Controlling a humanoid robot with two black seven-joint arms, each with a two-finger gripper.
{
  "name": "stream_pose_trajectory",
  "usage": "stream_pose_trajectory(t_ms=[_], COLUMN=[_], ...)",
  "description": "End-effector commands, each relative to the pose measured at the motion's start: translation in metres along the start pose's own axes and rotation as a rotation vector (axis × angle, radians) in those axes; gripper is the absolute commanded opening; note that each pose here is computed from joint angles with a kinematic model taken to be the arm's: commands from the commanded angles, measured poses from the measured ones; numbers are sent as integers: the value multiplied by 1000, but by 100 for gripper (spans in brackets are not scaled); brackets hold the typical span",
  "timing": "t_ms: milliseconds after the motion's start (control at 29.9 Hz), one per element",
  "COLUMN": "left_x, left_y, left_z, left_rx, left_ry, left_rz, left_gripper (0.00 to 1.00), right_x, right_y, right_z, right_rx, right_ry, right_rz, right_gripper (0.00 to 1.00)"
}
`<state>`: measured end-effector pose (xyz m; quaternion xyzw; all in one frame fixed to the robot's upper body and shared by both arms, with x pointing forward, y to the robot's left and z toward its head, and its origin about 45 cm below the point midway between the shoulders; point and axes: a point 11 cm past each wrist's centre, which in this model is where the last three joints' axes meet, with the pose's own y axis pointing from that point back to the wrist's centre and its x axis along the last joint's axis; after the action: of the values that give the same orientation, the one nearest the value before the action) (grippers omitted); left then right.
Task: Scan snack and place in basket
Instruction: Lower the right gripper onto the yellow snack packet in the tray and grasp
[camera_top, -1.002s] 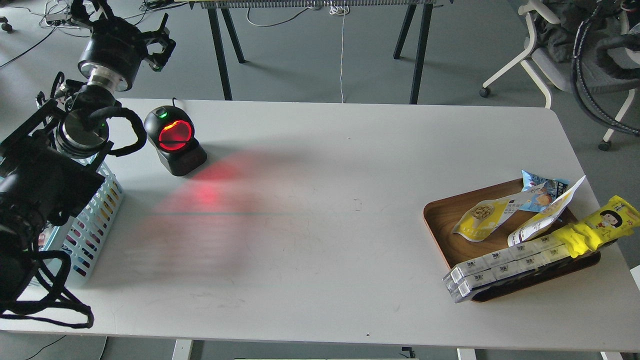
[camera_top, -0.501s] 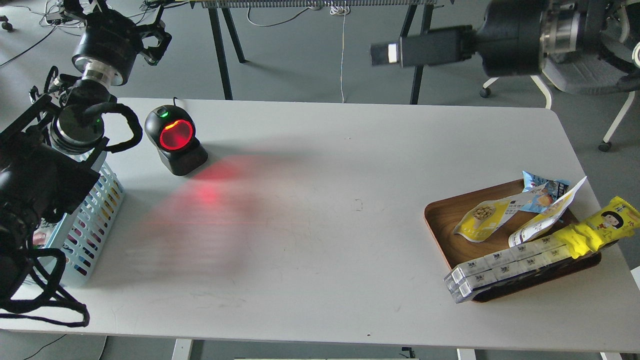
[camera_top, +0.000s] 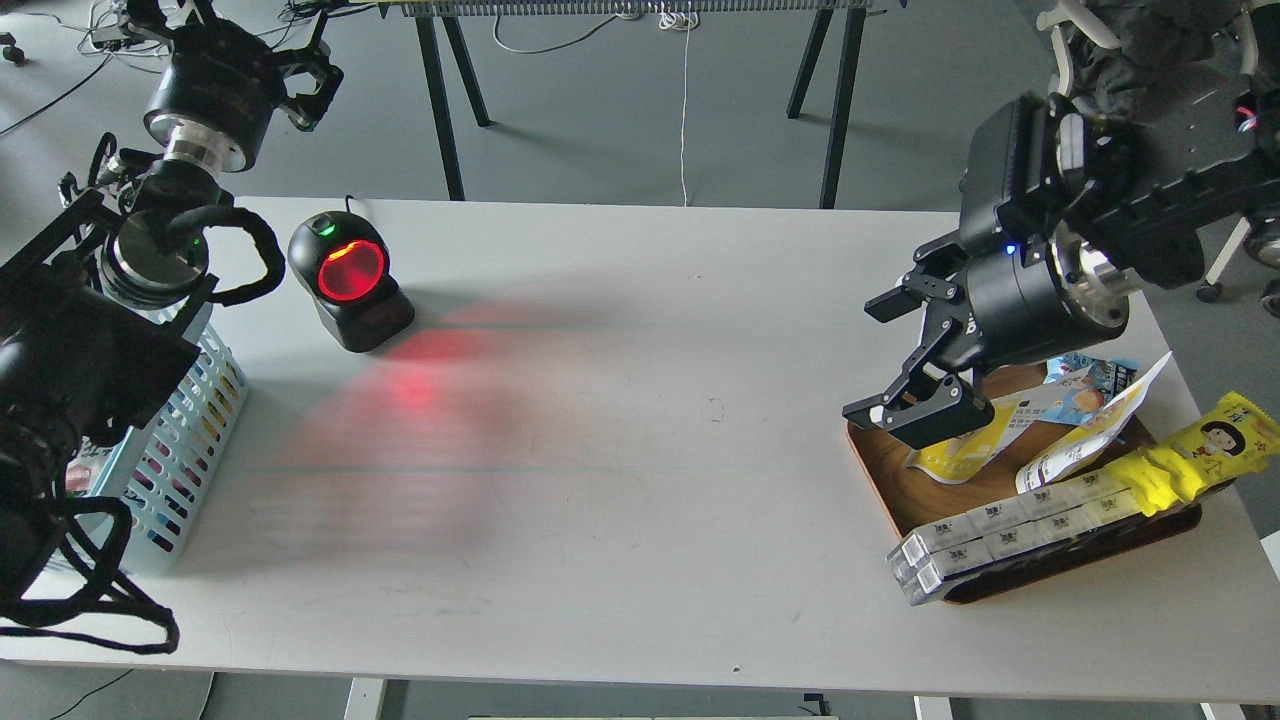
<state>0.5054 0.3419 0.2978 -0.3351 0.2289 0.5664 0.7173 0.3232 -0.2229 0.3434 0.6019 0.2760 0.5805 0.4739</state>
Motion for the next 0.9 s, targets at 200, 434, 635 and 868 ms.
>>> stream_pose_trajectory(t_ms=[200,434,635,868], left_x=[2,2,2,4], left_y=[1,1,1,2], left_z=[0,0,0,1], left_rx=[1,1,2,2], left_ry=[-1,-3,-4,-8], left_rz=[5,6,6,9], left_gripper=[100,100,100,100], right_x=[-66,-96,-111,-126], right_y=[-16,-20,-25,-28], right_z=[30,50,48,58], right_rx=[-60,-104,-90,-111], right_ry=[156,126,99,95], right_rz=[-176,-225,-248,-282], right_gripper=[97,92,90,57])
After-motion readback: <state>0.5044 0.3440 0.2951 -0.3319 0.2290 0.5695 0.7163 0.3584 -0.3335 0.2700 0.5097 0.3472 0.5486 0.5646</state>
